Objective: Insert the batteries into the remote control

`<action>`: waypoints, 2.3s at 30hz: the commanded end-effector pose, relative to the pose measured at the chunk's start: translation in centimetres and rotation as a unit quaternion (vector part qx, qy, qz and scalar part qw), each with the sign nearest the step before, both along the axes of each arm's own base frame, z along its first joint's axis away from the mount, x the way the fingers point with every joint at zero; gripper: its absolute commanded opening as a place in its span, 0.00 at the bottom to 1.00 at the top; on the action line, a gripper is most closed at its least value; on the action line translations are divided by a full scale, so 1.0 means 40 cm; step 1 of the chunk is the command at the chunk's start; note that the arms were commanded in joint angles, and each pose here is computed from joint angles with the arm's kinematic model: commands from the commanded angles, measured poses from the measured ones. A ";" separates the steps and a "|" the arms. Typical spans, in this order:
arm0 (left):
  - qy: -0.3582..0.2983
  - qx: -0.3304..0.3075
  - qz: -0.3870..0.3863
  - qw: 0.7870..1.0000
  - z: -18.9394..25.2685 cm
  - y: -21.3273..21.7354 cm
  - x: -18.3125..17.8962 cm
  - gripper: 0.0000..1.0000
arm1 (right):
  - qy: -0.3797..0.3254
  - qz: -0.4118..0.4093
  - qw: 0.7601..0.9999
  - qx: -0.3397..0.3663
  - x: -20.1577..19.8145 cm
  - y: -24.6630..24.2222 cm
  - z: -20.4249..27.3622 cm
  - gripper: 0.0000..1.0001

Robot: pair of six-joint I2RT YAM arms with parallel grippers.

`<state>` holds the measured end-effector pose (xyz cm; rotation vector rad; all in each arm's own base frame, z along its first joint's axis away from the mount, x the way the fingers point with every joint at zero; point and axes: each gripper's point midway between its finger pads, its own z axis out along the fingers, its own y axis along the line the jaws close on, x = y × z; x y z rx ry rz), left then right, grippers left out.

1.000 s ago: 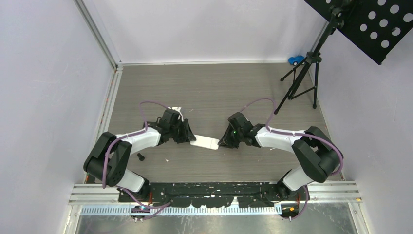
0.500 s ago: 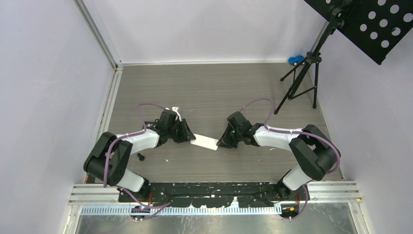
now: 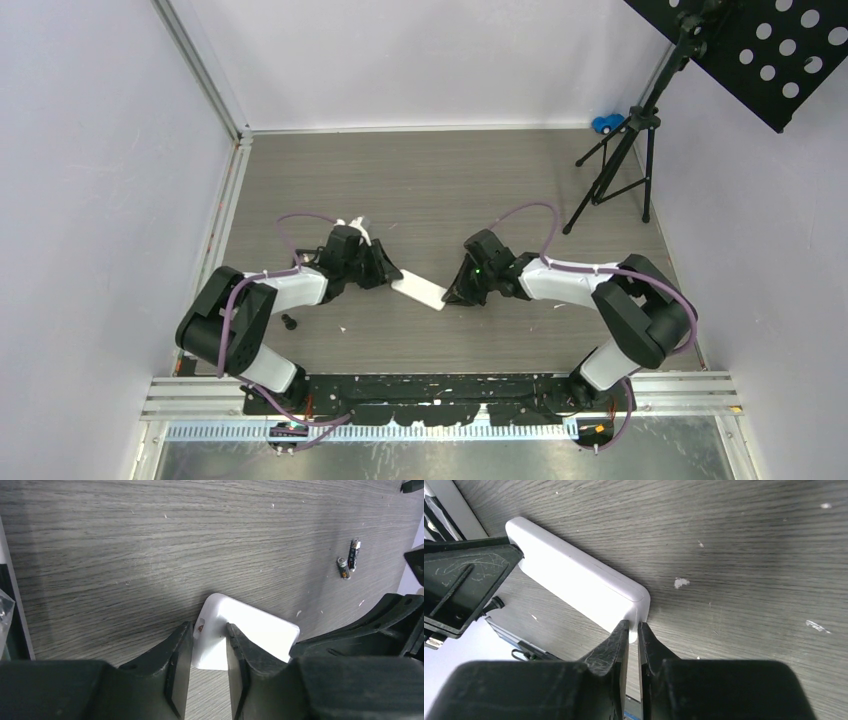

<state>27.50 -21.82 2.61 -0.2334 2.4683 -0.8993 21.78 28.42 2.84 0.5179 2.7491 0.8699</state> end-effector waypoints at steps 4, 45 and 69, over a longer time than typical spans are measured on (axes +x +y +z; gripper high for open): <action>0.077 0.033 -0.036 0.996 -0.044 0.000 -0.095 0.44 | -0.160 0.052 0.986 0.002 0.061 0.017 0.158 0.33; -0.017 0.154 0.118 0.981 0.229 0.273 0.068 1.00 | -0.172 0.549 0.773 -0.267 0.074 0.101 0.020 0.99; -0.025 0.116 0.161 0.980 0.231 0.268 0.084 0.98 | -0.169 0.347 0.859 -0.337 0.290 -0.001 0.051 0.47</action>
